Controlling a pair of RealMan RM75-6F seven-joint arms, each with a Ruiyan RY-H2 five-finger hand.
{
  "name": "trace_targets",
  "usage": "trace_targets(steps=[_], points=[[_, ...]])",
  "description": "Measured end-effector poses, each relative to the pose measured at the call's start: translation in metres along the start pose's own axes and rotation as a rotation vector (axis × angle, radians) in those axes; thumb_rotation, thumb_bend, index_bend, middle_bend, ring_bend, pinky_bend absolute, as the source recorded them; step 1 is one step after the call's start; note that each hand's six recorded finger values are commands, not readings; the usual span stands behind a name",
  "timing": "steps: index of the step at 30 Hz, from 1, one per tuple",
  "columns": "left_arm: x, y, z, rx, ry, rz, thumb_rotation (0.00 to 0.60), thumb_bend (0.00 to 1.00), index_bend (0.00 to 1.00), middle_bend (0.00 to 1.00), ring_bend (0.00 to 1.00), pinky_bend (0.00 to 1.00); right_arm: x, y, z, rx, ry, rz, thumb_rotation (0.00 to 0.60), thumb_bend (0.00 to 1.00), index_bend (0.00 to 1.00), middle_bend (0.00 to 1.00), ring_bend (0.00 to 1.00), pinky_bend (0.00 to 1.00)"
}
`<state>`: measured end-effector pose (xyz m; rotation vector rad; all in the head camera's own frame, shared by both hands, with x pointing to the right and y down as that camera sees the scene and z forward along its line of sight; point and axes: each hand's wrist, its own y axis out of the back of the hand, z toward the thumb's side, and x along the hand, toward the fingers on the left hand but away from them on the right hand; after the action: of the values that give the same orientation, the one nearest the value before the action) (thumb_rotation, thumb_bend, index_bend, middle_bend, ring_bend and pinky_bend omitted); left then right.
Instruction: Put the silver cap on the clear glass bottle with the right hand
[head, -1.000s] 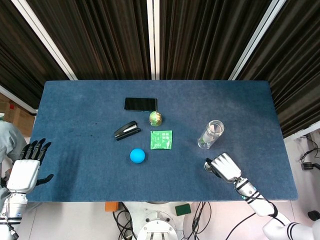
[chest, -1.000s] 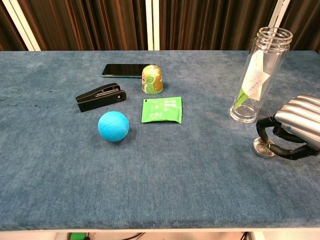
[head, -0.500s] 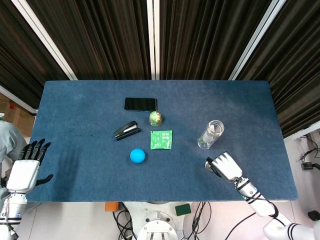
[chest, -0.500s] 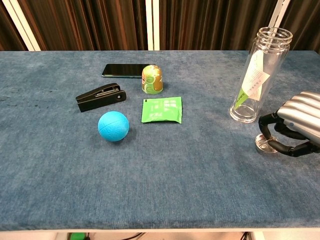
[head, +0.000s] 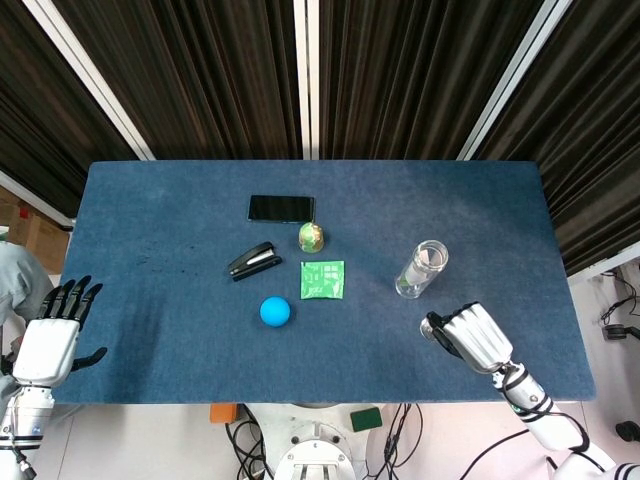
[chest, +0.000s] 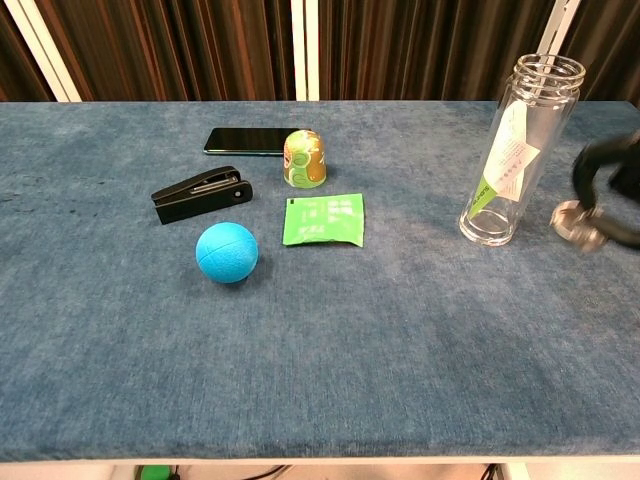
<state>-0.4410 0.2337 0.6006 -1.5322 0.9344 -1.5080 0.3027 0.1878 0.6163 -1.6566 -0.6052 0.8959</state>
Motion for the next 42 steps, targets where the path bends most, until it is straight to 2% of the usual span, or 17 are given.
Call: trace_targets(steps=[5,9,13,20,28,42], points=[[0.001,0.001,0.002,-0.003,-0.012,0.01,0.6,0.0,0.1,0.03,0.01,0.1,-0.009,0.042,-0.007,0.016,-0.016,-0.076,0.6,0.41,0.63,0.95,0.99,1.0],[0.001,0.002,0.003,-0.004,-0.018,0.02,0.6,0.0,0.1,0.03,0.01,0.1,-0.026,0.067,-0.012,0.017,-0.026,-0.105,0.6,0.41,0.64,0.95,0.99,1.0],[0.0,0.002,0.001,-0.004,-0.013,0.018,0.6,0.0,0.1,0.03,0.01,0.1,-0.047,0.082,-0.014,-0.001,-0.036,-0.088,0.6,0.41,0.64,0.95,0.99,1.0],[0.002,-0.002,0.0,-0.008,-0.01,0.005,0.6,0.0,0.1,0.03,0.01,0.1,-0.085,0.097,-0.015,-0.02,-0.049,-0.009,0.6,0.41,0.65,0.95,0.99,1.0],[0.003,-0.003,-0.003,-0.011,-0.005,0.001,0.6,0.0,0.1,0.03,0.01,0.1,-0.105,0.106,-0.018,0.019,-0.077,0.029,0.6,0.41,0.65,0.95,0.99,1.0],[0.004,-0.003,-0.002,-0.011,-0.009,-0.002,0.6,0.0,0.1,0.03,0.01,0.1,-0.118,0.088,-0.043,0.05,-0.16,0.083,0.6,0.41,0.66,0.95,0.99,1.0]])
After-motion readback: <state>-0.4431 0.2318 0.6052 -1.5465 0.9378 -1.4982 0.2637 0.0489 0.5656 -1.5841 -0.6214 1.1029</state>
